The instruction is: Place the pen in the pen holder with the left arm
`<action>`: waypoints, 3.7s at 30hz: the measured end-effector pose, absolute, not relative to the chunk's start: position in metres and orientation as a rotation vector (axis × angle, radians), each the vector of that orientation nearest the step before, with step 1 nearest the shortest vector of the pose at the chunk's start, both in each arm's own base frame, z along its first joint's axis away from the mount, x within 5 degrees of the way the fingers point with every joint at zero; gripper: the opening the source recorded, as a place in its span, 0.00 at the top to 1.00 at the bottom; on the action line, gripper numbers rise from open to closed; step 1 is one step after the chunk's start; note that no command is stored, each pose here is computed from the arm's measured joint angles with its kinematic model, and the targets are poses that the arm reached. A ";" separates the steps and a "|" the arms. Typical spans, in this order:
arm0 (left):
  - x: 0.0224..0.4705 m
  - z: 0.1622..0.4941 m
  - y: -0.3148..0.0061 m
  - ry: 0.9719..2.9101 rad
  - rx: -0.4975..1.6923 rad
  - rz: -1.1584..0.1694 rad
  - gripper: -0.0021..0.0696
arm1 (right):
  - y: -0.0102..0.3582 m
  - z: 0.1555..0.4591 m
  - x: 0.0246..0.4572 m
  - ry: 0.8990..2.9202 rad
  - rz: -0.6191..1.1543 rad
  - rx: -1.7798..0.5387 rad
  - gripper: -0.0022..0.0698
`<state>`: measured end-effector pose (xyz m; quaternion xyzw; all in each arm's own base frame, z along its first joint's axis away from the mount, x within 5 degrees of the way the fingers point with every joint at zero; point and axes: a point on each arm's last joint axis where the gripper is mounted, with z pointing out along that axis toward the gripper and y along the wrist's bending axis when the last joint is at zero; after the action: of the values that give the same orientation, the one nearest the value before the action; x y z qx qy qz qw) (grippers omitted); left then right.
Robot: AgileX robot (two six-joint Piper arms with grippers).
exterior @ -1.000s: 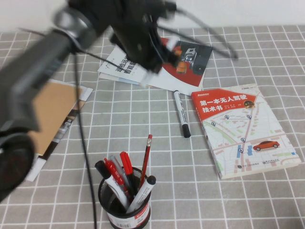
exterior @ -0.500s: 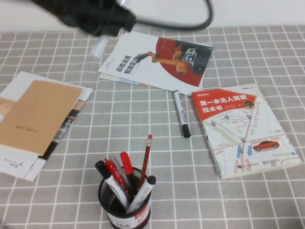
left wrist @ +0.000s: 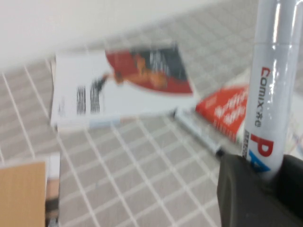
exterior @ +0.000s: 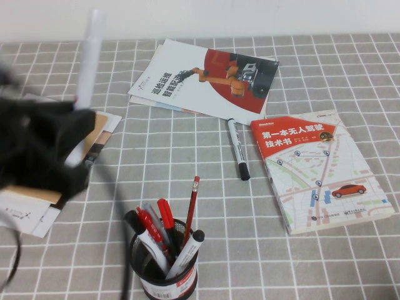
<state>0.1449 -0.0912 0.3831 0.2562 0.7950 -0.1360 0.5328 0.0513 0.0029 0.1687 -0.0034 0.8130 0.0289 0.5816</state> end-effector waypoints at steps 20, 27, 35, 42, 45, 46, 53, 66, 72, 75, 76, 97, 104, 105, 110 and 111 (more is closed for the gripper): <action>0.089 0.265 -0.057 1.583 0.387 -0.511 0.82 | 0.003 0.169 0.051 1.899 0.067 -0.008 0.99; 0.077 0.256 -0.070 1.416 0.506 -0.660 0.82 | 0.003 0.169 0.051 1.899 0.067 -0.008 0.99; 0.079 0.234 -0.090 1.468 0.608 -0.763 0.82 | 0.003 0.169 0.051 1.899 0.067 -0.008 0.99; 0.094 0.220 -0.109 1.513 0.630 -0.793 0.82 | 0.003 0.169 0.051 1.899 0.067 -0.008 0.99; 0.102 0.211 -0.116 1.557 0.606 -0.802 0.82 | 0.003 0.169 0.051 1.899 0.067 -0.008 0.99; 0.105 0.209 -0.117 1.568 0.597 -0.802 0.82 | 0.003 0.169 0.051 1.899 0.067 -0.008 0.99; 0.118 0.191 -0.128 1.631 0.588 -0.784 0.82 | 0.003 0.169 0.051 1.899 0.067 -0.008 0.99; 0.125 0.178 -0.128 1.689 0.596 -0.695 0.82 | 0.003 0.169 0.051 1.899 0.067 -0.008 0.99; 0.125 0.175 -0.128 1.704 0.602 -0.687 0.82 | 0.003 0.169 0.051 1.899 0.067 -0.008 0.99; 0.125 0.175 -0.129 1.706 0.603 -0.687 0.81 | 0.003 0.169 0.051 1.899 0.067 -0.008 0.99; 0.125 0.175 -0.129 1.706 0.603 -0.687 0.79 | 0.003 0.169 0.051 1.899 0.067 -0.008 0.99; 0.120 0.210 -0.122 1.717 0.518 -0.750 0.93 | 0.003 0.169 0.051 1.899 0.067 -0.008 0.99; 0.104 0.264 -0.104 1.700 0.560 -0.685 0.97 | 0.003 0.169 0.051 1.899 0.067 -0.008 0.99; 0.100 0.268 -0.100 1.689 0.562 -0.681 0.97 | 0.003 0.169 0.051 1.899 0.067 -0.008 0.99; 0.087 0.272 -0.086 1.705 0.572 -0.659 0.97 | 0.003 0.169 0.051 1.899 0.067 -0.008 0.99; 0.085 0.272 -0.083 1.716 0.575 -0.653 0.97 | 0.003 0.169 0.051 1.899 0.067 -0.008 0.99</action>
<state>0.0848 -0.0835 0.2719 0.2450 0.7317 -0.2786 0.5718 0.0513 0.0029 0.1687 -0.0034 0.8130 0.0289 0.5816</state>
